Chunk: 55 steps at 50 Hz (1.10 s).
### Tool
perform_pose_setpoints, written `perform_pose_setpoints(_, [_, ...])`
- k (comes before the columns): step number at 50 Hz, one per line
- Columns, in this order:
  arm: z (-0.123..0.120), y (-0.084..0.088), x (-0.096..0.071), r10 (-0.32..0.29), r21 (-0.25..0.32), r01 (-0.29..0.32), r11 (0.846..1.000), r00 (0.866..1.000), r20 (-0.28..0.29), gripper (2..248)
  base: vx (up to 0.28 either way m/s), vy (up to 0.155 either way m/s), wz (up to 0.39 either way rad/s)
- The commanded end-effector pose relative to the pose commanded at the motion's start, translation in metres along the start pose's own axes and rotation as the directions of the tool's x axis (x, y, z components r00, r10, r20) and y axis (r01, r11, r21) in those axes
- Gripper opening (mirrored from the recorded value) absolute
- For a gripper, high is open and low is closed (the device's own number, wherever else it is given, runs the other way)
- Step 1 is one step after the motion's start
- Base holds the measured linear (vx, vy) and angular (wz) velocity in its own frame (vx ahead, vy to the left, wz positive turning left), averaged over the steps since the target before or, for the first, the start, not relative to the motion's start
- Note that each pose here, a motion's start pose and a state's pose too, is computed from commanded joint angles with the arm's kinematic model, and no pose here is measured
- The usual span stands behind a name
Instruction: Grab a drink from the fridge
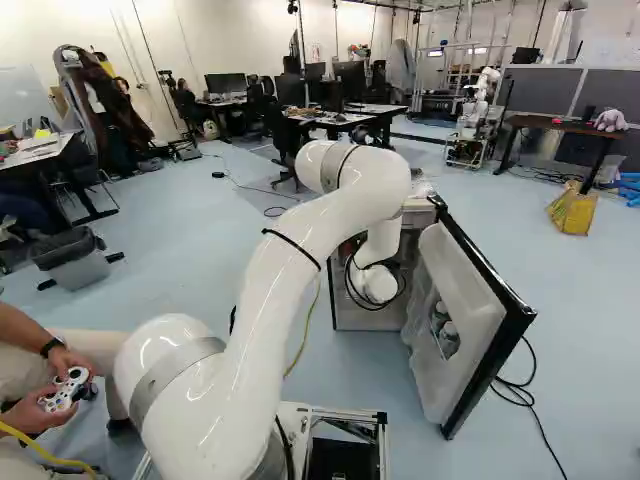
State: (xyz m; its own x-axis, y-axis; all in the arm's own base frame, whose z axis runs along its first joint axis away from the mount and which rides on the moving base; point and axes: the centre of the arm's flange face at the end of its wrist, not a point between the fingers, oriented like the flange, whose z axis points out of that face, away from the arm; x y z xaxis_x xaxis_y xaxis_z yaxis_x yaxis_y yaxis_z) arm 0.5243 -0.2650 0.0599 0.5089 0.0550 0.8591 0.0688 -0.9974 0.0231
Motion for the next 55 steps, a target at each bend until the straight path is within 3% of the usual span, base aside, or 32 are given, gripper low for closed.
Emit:
perform_pose_setpoints(34, [0.017, -0.010, 0.003, -0.020, 0.022, 0.020, 1.000, 1.000, -0.010, 247, 0.000, 0.000, 0.000])
perform_pose_setpoints(55, [0.043, -0.008, -0.011, -0.030, 0.028, 0.031, 0.999, 0.999, -0.019, 247, 0.000, 0.000, 0.000])
